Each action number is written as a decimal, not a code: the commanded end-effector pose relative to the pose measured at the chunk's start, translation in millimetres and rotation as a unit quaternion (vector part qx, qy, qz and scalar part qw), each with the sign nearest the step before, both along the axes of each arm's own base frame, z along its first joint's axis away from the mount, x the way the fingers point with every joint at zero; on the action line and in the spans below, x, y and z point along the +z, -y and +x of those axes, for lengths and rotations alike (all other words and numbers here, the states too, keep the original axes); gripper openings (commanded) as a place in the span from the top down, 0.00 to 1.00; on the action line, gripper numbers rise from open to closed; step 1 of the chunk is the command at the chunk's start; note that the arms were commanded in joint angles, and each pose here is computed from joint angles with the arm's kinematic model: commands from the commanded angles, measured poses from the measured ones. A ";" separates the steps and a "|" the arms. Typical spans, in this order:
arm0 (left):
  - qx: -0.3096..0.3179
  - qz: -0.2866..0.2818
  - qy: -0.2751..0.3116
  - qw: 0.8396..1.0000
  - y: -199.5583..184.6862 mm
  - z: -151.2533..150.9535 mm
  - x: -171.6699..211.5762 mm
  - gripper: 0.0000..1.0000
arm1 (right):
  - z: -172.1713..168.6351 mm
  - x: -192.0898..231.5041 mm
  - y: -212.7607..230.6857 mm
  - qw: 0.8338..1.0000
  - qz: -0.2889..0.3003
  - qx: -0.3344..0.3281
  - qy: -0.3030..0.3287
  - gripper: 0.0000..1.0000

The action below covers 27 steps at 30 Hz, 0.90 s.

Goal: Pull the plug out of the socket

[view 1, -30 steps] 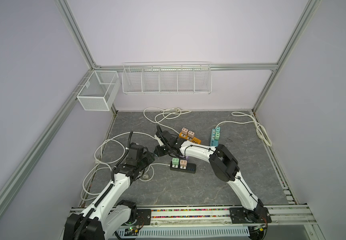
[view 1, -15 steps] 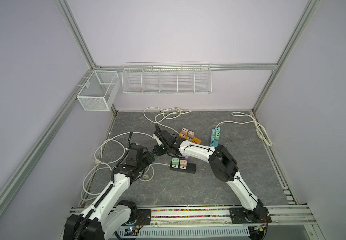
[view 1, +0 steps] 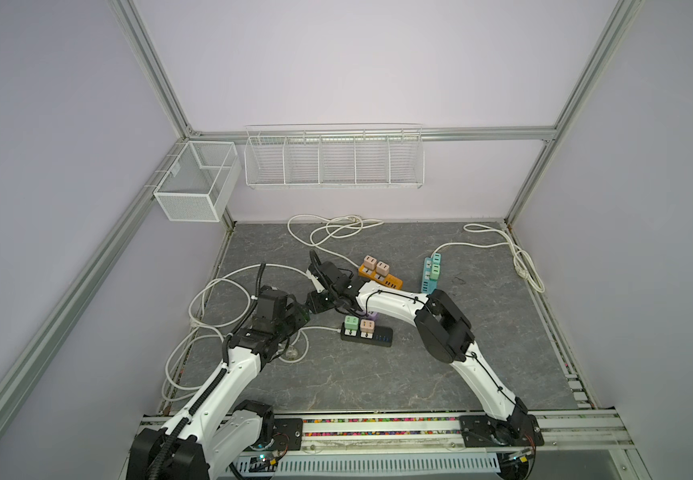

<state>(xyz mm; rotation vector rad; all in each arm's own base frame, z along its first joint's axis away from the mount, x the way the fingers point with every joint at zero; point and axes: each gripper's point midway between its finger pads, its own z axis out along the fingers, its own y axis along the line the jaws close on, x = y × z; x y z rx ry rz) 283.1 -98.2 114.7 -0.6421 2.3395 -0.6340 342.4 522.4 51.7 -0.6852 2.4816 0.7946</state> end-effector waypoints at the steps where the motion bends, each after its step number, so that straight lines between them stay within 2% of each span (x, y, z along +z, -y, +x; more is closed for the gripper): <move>1: 0.009 -0.001 0.008 1.000 -2.2 3.4 4.0 0.50 | 1.2 5.7 1.4 1.000 -0.011 0.001 0.013 0.53; 7: 0.006 -0.004 0.013 1.000 -0.3 5.5 10.2 0.50 | 3.9 29.1 6.2 1.000 -0.004 0.004 0.028 0.45; 13: -0.005 -0.016 0.026 1.000 5.0 8.5 25.0 0.48 | 2.5 77.8 14.6 0.998 0.014 0.017 0.064 0.38; 20: -0.016 -0.050 0.039 0.998 16.6 14.6 42.7 0.45 | 1.7 122.0 50.2 0.995 0.013 0.005 0.101 0.32; 27: -0.031 -0.086 0.048 0.995 31.6 26.9 49.3 0.45 | 4.8 134.3 89.2 0.993 -0.006 -0.017 0.117 0.29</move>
